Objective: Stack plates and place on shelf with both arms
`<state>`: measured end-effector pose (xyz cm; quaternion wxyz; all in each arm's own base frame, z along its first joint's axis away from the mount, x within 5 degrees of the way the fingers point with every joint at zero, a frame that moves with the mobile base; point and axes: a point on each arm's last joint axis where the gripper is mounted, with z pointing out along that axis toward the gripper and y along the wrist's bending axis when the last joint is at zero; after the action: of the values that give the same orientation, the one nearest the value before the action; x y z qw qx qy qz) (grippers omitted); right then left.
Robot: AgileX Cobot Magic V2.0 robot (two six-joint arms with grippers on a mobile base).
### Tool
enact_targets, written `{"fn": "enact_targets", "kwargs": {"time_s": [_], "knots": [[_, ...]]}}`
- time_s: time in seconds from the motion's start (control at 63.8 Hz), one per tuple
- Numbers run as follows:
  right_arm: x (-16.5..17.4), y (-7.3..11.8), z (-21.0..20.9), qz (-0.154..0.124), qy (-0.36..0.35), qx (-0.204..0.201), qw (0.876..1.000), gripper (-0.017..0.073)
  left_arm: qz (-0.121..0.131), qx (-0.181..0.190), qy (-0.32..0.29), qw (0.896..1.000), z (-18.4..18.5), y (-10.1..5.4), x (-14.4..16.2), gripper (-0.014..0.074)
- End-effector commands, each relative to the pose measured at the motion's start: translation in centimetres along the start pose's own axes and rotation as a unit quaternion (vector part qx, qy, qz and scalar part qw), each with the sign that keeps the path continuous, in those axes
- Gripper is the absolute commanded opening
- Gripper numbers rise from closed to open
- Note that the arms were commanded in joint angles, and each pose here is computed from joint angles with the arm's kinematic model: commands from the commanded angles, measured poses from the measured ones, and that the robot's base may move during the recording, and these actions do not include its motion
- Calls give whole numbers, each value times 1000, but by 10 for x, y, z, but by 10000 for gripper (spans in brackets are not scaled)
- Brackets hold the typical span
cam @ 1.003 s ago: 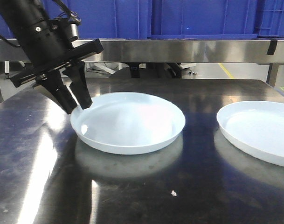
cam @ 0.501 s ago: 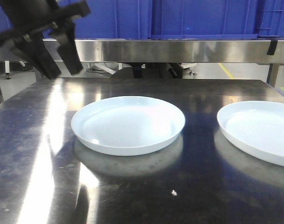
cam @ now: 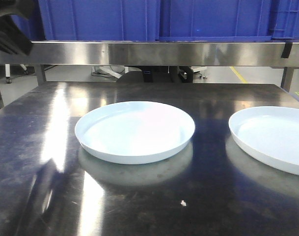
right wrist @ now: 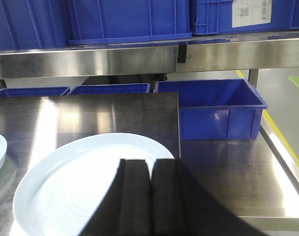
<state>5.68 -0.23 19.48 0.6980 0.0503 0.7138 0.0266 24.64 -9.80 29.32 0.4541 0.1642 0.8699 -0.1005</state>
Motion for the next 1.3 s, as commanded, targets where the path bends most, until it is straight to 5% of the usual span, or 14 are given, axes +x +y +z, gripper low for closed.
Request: {"fn": "enact_targets", "kwargs": {"time_s": [0.0, 0.345, 0.658, 1.285], "knots": [[-9, 2, -1, -7, -48, -10, 999, 56, 0, -8, -145, 989, -31, 0, -14, 81], [-9, 2, -1, -7, -48, -10, 999, 56, -28, -93, -289, 952, -103, 27, 37, 81], [-9, 2, -1, -7, -48, -10, 999, 56, -24, -103, -353, 930, -141, 22, 57, 81], [-12, 3, -2, -7, -64, -13, 998, 56, -23, -104, -364, 925, -144, 22, 56, 81]]}}
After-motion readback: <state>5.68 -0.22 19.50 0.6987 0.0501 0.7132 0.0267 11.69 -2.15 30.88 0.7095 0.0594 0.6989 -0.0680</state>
